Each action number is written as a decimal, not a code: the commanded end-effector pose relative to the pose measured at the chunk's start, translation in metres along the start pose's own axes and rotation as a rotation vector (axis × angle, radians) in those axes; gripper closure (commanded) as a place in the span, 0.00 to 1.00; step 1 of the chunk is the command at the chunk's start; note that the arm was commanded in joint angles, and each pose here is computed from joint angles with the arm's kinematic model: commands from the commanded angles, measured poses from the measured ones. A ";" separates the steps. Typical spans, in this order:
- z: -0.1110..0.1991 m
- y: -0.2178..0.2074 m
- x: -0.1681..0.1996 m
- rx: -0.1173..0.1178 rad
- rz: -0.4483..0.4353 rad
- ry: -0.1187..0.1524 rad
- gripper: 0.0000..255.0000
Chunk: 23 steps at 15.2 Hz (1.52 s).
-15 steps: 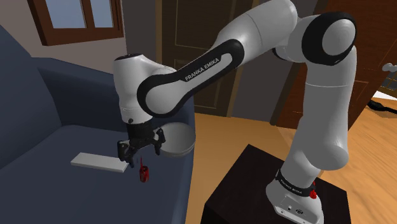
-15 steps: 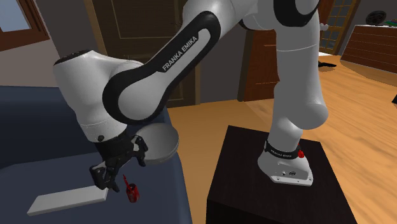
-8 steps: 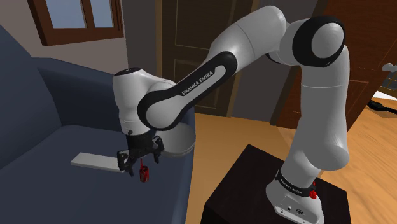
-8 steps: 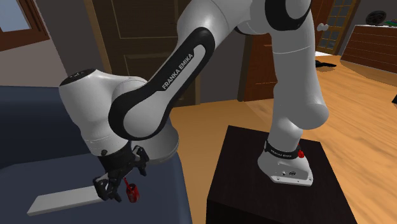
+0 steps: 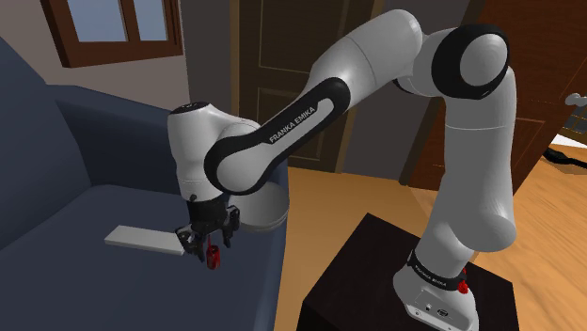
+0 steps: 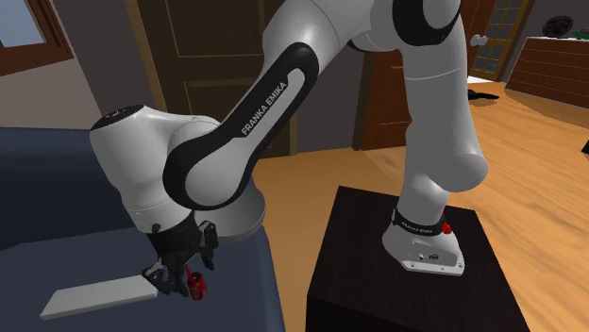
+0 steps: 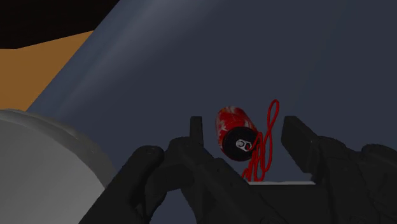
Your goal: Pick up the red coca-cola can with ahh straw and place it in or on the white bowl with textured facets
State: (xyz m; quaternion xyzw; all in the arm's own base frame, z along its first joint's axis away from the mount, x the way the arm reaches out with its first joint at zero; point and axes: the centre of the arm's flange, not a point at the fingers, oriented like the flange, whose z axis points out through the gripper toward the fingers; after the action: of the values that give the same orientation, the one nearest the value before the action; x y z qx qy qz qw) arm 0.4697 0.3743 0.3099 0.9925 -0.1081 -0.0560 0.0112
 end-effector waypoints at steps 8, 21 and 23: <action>0.000 0.000 0.000 0.000 0.000 0.000 1.00; -0.063 0.002 -0.007 0.000 0.000 0.000 1.00; -0.073 0.003 -0.008 0.000 0.000 0.000 1.00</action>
State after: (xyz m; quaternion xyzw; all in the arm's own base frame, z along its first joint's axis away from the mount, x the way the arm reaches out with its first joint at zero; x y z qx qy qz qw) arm 0.4695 0.3761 0.3776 0.9925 -0.1082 -0.0559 0.0112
